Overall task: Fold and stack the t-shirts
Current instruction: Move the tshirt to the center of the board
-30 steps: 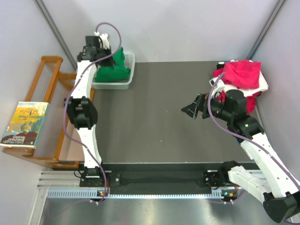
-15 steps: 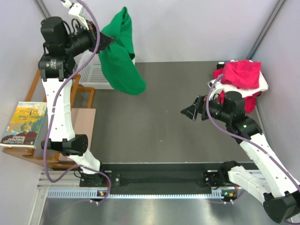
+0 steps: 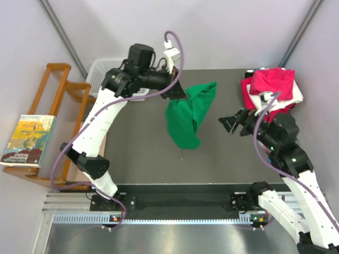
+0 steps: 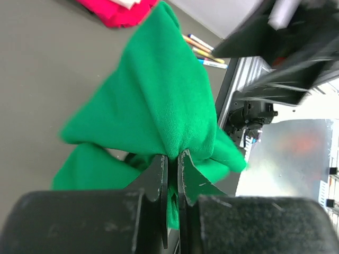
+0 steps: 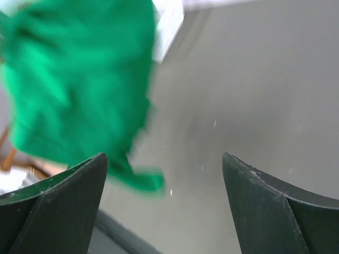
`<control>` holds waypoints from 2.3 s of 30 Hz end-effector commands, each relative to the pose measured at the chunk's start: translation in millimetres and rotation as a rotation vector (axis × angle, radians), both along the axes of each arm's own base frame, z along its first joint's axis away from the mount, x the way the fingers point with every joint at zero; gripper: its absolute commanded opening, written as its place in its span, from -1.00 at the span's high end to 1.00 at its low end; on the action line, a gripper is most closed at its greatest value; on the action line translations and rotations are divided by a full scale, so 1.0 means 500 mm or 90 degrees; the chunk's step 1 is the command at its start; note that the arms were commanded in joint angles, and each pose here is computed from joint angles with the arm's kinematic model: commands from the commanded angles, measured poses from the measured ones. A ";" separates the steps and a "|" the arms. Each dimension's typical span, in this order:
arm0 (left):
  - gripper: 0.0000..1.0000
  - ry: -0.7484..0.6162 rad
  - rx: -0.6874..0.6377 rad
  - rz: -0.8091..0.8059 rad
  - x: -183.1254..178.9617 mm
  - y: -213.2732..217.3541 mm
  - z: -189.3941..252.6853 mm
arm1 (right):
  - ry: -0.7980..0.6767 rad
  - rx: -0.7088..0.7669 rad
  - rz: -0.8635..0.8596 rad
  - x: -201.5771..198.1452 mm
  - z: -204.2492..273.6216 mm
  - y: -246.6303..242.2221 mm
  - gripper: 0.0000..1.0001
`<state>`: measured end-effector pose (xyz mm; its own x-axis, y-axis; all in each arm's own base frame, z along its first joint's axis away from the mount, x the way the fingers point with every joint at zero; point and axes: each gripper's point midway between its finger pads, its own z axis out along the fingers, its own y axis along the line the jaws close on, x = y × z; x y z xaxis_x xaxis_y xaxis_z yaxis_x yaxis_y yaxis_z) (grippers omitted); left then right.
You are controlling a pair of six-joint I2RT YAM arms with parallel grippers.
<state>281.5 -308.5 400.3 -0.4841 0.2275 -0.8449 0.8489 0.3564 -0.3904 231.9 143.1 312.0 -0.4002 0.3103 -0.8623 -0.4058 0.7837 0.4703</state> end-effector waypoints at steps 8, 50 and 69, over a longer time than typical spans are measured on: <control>1.00 -0.121 -0.031 -0.048 0.038 -0.229 0.027 | -0.143 0.080 -0.062 -0.060 0.179 -0.051 -0.74; -0.98 0.159 0.052 0.011 -0.043 0.118 -0.276 | 0.091 -0.035 -0.074 0.066 -0.042 -0.031 -0.68; -0.97 0.197 0.300 0.060 0.076 -0.080 -0.582 | 0.116 0.008 -0.031 0.028 -0.074 -0.009 -0.61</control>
